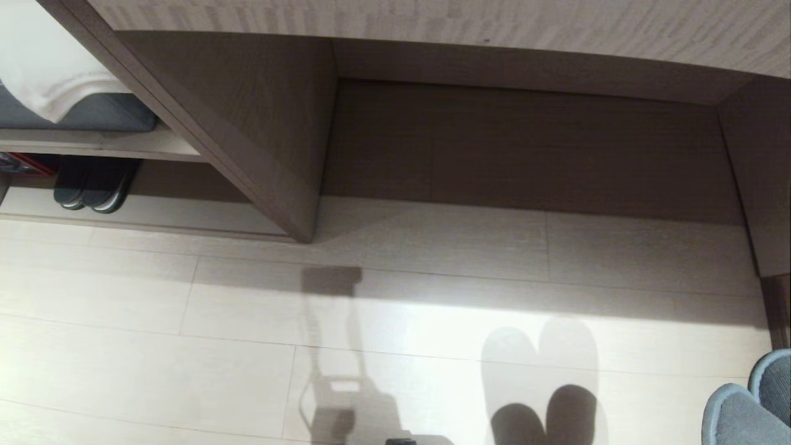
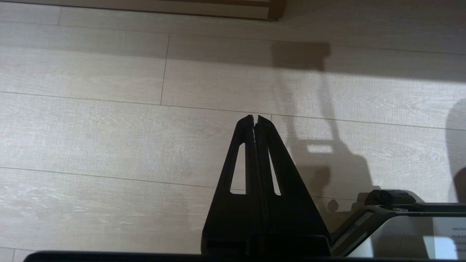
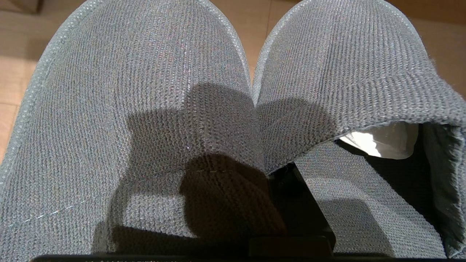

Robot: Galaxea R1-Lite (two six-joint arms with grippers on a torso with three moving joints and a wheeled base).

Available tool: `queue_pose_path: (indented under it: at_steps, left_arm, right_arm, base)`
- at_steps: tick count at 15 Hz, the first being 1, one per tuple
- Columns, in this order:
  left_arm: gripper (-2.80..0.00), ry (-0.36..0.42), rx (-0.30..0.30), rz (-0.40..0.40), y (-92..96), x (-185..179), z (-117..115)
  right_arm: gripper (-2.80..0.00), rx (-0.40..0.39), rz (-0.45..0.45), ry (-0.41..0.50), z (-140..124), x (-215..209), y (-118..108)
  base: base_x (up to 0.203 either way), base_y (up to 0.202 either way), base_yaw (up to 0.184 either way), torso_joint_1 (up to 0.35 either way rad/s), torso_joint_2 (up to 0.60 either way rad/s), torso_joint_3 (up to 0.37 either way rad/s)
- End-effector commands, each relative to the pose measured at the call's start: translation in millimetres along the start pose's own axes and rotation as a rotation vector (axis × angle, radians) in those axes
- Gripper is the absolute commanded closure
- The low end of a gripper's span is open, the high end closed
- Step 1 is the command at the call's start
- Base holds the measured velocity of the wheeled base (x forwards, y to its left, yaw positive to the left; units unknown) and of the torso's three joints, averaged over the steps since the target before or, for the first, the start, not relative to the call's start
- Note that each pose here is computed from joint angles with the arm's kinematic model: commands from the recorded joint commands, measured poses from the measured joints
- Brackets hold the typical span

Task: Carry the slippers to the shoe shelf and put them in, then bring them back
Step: Place the slippers on the floor

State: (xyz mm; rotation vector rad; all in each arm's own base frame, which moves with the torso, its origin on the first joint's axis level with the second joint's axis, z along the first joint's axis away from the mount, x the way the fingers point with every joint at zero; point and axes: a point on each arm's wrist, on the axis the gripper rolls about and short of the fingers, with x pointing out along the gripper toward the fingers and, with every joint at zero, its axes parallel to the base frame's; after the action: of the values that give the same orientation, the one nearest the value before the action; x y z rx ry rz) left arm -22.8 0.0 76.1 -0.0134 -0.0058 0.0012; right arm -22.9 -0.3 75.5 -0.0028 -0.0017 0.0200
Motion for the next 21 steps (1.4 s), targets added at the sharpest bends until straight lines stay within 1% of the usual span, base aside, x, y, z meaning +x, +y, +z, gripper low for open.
queue_pose_path:
  at_steps: [1, 21]
  left_arm:
    - [0.0, 0.0, 0.0, 0.0, 0.0, 0.0, 0.0]
    - [0.0, 0.0, -0.002, 0.0, 0.0, 0.0, 0.0]
  right_arm:
    - [0.0, 0.0, 0.0, 0.002, -0.3, 0.2, 0.0]
    - [0.0, 0.0, 0.0, 0.002, -0.3, 0.2, 0.0]
  base:
    - [0.0, 0.0, 0.0, -0.008, 0.01, -0.197]
    - [0.0, 0.0, 0.0, 0.003, 0.0, -0.199]
